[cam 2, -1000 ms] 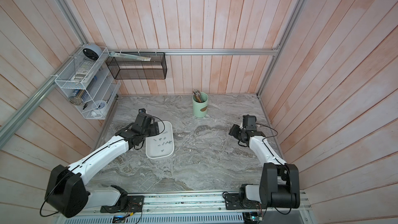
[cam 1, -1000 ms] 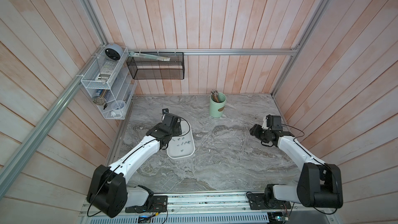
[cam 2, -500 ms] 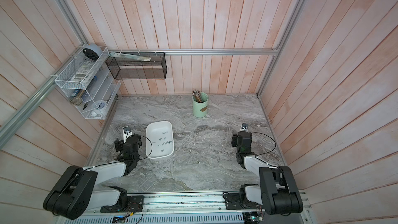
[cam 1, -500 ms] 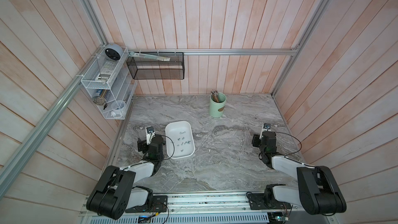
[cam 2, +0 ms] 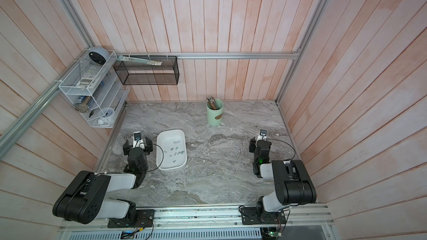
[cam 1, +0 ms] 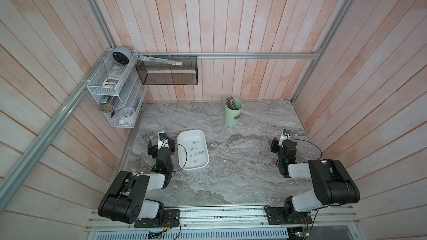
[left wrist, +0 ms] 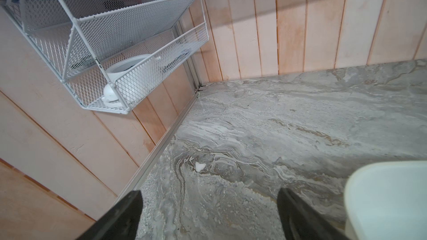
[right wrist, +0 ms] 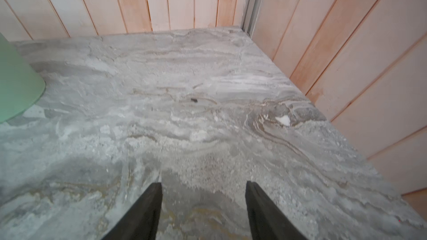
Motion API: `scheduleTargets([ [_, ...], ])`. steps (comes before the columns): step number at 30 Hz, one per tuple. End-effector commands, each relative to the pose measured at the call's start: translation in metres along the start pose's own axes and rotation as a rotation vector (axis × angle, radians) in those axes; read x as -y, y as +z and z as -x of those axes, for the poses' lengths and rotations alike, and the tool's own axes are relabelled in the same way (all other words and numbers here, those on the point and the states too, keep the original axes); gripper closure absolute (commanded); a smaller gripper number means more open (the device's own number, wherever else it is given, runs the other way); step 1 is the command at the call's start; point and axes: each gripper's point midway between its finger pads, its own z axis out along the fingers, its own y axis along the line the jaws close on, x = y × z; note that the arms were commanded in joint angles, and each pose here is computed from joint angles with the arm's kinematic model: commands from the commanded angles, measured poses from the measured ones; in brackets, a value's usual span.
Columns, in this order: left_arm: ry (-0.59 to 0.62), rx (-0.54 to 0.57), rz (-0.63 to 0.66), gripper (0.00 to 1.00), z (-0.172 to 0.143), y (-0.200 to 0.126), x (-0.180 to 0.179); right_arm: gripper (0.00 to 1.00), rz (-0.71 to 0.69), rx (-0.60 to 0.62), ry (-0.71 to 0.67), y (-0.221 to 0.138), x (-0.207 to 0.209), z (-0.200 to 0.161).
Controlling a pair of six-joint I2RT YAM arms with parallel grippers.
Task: Put the screws on the desktop into the storage box
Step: Reset both arms
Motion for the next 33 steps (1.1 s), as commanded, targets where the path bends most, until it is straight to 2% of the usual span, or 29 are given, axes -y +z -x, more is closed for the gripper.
scheduleTargets([
  [1, -0.052, 0.024, -0.112, 0.05, 0.013, 0.003, 0.017, 0.34, -0.048, -0.016, 0.028, 0.008, 0.007, 0.000],
  [3, -0.084, 0.037, -0.232, 0.05, 0.016, 0.002, 0.039, 0.33, -0.051, 0.032, 0.032, 0.008, 0.009, 0.003],
  [4, -0.055, 0.061, -0.299, 0.07, 0.014, -0.001, 0.051, 0.24, -0.058, 0.021, 0.031, 0.007, 0.009, 0.001],
  [5, -0.063, 0.105, -0.298, 0.06, 0.015, -0.003, 0.052, 0.03, -0.062, 0.011, 0.028, 0.007, 0.010, 0.001],
  [7, -0.137, 0.119, -0.181, 0.02, 0.007, 0.000, 0.030, 0.02, -0.060, 0.021, 0.024, 0.006, 0.010, 0.001],
  [10, -0.166, 0.104, -0.202, 0.00, -0.002, 0.014, 0.030, 0.02, -0.067, 0.019, 0.024, 0.007, 0.010, 0.001],
  [11, -0.163, 0.054, -0.210, 0.00, -0.007, 0.018, 0.031, 0.02, -0.068, 0.024, 0.026, 0.007, 0.011, 0.002],
  [13, -0.164, 0.002, -0.225, 0.05, -0.008, 0.025, 0.032, 0.02, -0.067, 0.024, 0.026, 0.007, 0.011, 0.002],
  [14, -0.170, 0.010, -0.220, 0.05, -0.008, 0.027, 0.032, 0.02, -0.067, 0.024, 0.025, 0.007, 0.011, 0.001],
  [15, -0.176, 0.023, -0.212, 0.00, -0.006, 0.029, 0.031, 0.02, -0.067, 0.024, 0.025, 0.007, 0.011, 0.001],
  [19, -0.222, -0.066, -0.029, 0.00, -0.014, 0.048, 0.005, 0.02, -0.067, 0.022, 0.024, 0.007, 0.011, 0.001],
  [21, -0.250, -0.082, -0.016, 0.00, -0.016, 0.050, -0.001, 0.02, -0.068, 0.023, 0.025, 0.007, 0.011, 0.001],
  [33, -0.249, -0.079, -0.015, 0.00, -0.016, 0.050, -0.002, 0.02, -0.067, 0.022, 0.024, 0.007, 0.011, 0.001],
])
